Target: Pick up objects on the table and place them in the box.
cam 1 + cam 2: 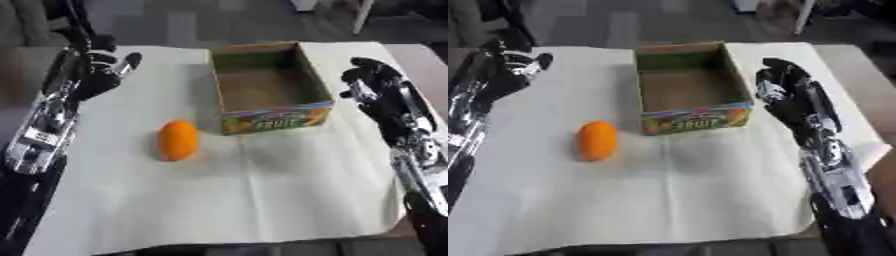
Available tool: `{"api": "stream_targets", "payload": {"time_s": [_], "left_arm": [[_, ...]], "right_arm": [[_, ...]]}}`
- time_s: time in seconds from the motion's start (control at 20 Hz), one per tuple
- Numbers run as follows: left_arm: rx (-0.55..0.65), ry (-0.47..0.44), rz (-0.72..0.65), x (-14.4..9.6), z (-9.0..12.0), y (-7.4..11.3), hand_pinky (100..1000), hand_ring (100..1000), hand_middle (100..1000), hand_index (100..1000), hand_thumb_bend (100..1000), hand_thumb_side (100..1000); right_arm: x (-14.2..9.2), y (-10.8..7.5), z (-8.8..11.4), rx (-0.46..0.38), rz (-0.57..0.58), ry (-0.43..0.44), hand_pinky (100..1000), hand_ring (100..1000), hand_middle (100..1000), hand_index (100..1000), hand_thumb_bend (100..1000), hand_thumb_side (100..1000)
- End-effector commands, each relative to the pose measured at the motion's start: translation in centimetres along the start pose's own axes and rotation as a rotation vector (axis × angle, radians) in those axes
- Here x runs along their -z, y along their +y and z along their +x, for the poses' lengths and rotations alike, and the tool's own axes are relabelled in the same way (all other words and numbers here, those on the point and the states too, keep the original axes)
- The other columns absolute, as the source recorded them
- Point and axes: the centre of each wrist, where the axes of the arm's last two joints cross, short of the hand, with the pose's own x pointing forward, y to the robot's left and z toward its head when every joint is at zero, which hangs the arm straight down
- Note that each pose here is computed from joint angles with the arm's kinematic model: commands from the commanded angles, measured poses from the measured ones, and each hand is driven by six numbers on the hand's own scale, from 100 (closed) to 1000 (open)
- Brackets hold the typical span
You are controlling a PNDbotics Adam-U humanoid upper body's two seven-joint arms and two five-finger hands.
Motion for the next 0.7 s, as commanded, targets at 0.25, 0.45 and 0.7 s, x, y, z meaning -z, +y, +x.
{"api": "stream_targets", "payload": {"time_s": [0.25,0.45,0.7], "left_arm": [[0.031,-0.038,-0.004,0.1,1.1,1.0,747,695,677,791,566,316],[0.068,-0.053,-0.037,0.0,1.5,1.0,746,687,666,794,568,310],[0.250,-0.092,-0.166,-0.5,2.7,0.7,743,689,674,803,586,283]], "right_arm": [[0.4,-0.6,1.0,-0.016,-0.008,-0.031,623,767,637,801,100,340],[0.4,-0.7,1.0,-0.017,-0.008,-0.031,623,767,637,801,100,341],[0.4,-0.6,1.0,-0.017,-0.005,-0.032,623,767,637,802,100,341]]}}
